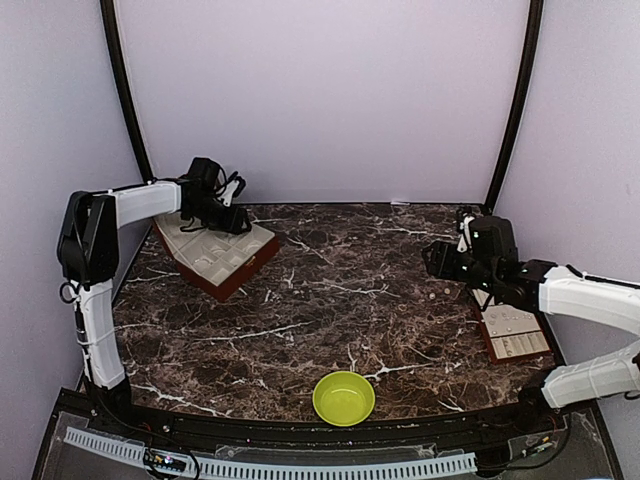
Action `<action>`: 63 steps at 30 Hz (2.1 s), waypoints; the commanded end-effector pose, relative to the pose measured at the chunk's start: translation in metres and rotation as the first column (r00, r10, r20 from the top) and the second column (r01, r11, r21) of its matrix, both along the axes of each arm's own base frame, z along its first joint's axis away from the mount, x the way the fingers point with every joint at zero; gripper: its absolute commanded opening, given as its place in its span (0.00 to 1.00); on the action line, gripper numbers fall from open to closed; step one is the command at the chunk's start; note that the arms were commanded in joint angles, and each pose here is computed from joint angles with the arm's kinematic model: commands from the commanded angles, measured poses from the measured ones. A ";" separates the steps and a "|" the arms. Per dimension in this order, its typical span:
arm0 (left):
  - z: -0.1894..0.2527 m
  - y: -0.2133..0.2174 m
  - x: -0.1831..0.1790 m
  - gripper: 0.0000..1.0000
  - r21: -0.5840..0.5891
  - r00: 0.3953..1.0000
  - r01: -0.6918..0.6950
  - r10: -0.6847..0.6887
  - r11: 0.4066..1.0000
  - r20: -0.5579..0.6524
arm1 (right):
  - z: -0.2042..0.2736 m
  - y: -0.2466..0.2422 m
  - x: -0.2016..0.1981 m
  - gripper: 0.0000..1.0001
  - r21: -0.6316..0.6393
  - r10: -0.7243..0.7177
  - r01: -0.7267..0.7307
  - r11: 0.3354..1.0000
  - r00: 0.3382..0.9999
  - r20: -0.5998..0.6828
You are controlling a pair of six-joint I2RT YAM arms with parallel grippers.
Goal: Organize the mixed jewelry
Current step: Place the bangle in the larger divider, then move to the center of the board in the compartment layer.
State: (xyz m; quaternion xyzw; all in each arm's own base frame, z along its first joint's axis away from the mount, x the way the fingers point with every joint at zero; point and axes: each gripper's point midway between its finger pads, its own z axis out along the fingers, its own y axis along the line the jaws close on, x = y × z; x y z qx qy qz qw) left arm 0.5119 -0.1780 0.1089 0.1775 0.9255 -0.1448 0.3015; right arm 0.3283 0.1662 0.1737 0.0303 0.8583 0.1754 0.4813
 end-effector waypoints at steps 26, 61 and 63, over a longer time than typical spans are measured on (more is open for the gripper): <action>0.155 0.015 -0.103 0.74 -0.210 0.953 0.006 0.058 0.978 0.297 | -0.077 -0.120 0.006 0.70 -0.094 -0.418 0.413 0.906 0.838 -0.350; 0.176 0.017 -0.114 0.74 -0.226 0.934 0.018 0.064 0.974 0.351 | -0.127 -0.174 0.032 0.41 -0.121 -0.569 0.575 0.809 0.714 -0.408; 0.176 0.017 -0.114 0.74 -0.226 0.934 0.017 0.065 0.974 0.351 | -0.134 -0.175 0.029 0.41 -0.130 -0.573 0.579 0.805 0.704 -0.420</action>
